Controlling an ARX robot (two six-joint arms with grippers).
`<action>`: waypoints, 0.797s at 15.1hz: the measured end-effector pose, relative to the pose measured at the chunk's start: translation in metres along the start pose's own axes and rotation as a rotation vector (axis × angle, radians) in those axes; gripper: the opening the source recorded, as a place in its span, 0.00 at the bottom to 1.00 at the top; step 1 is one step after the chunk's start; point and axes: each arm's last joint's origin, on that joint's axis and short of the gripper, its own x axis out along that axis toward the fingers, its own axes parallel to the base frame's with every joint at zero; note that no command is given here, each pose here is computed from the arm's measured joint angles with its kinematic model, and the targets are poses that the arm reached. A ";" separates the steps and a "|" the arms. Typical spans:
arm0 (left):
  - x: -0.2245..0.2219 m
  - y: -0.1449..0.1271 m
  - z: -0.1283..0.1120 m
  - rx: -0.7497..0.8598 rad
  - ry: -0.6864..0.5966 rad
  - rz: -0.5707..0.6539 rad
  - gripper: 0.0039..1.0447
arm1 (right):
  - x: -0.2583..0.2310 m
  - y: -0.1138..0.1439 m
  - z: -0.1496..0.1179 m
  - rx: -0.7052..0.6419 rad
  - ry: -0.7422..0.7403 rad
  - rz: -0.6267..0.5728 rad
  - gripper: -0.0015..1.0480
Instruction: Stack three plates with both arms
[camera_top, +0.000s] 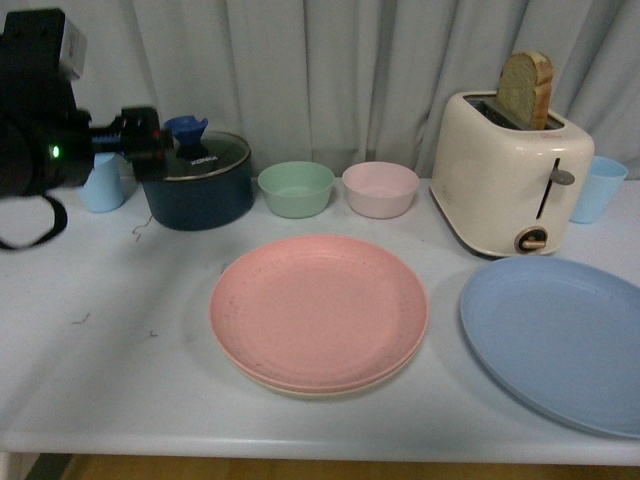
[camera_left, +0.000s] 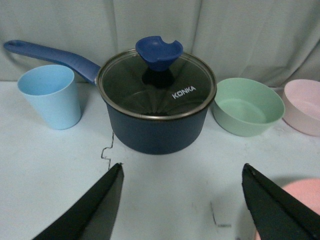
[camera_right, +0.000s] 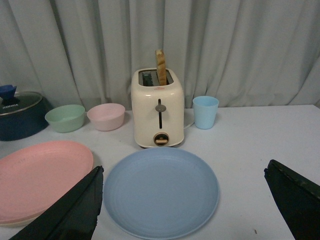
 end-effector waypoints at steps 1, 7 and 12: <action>-0.039 0.003 -0.006 0.027 -0.150 0.000 0.52 | 0.000 0.000 0.000 0.000 -0.001 0.001 0.94; -0.089 0.012 0.018 0.026 -0.325 0.023 0.24 | 0.000 0.000 0.000 0.000 -0.001 0.001 0.94; -0.151 0.022 -0.011 0.032 -0.269 0.016 0.01 | 0.000 0.000 0.000 0.000 0.000 0.001 0.94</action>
